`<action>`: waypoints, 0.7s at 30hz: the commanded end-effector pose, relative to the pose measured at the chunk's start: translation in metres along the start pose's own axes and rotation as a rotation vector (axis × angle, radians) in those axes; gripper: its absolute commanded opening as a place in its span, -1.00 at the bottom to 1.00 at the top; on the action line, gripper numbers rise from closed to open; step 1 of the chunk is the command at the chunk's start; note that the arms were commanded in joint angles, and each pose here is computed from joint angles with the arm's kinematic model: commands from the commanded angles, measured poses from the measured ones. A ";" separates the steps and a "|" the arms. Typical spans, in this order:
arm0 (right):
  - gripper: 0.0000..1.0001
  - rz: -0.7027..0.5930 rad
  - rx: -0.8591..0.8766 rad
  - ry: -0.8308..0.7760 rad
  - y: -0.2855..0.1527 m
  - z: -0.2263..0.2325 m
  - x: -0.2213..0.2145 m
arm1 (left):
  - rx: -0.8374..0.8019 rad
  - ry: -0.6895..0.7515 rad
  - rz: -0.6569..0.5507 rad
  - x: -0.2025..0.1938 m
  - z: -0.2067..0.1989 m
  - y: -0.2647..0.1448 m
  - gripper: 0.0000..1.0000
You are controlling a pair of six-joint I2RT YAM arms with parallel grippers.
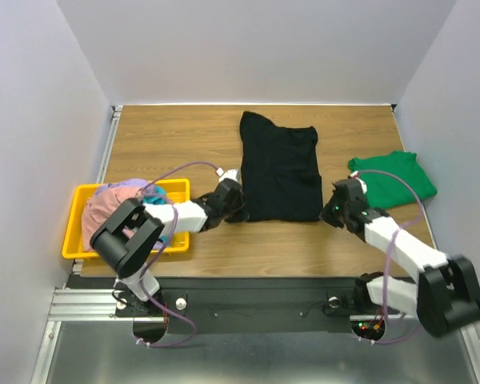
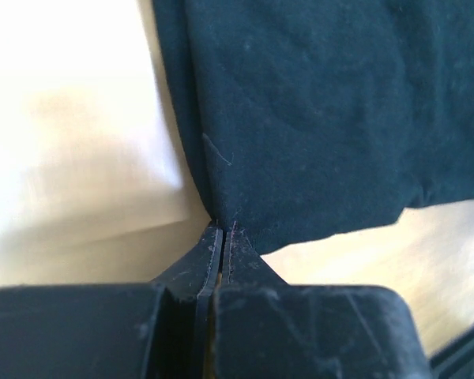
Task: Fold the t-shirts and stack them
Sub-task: Fold the tshirt
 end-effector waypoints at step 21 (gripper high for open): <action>-0.99 -0.386 0.227 0.034 -0.172 0.006 0.053 | -0.254 0.055 -0.111 -0.033 -0.076 -0.174 -1.00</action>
Point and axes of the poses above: each gripper's point midway between its finger pads, its own y axis out along the fingers, its own z axis along the line the jaws close on, x = y × z, the point moved 9 cm from there along -y, back along the fingers, and after that the axes turned 15 degrees about -y, right-handed, at the moved point
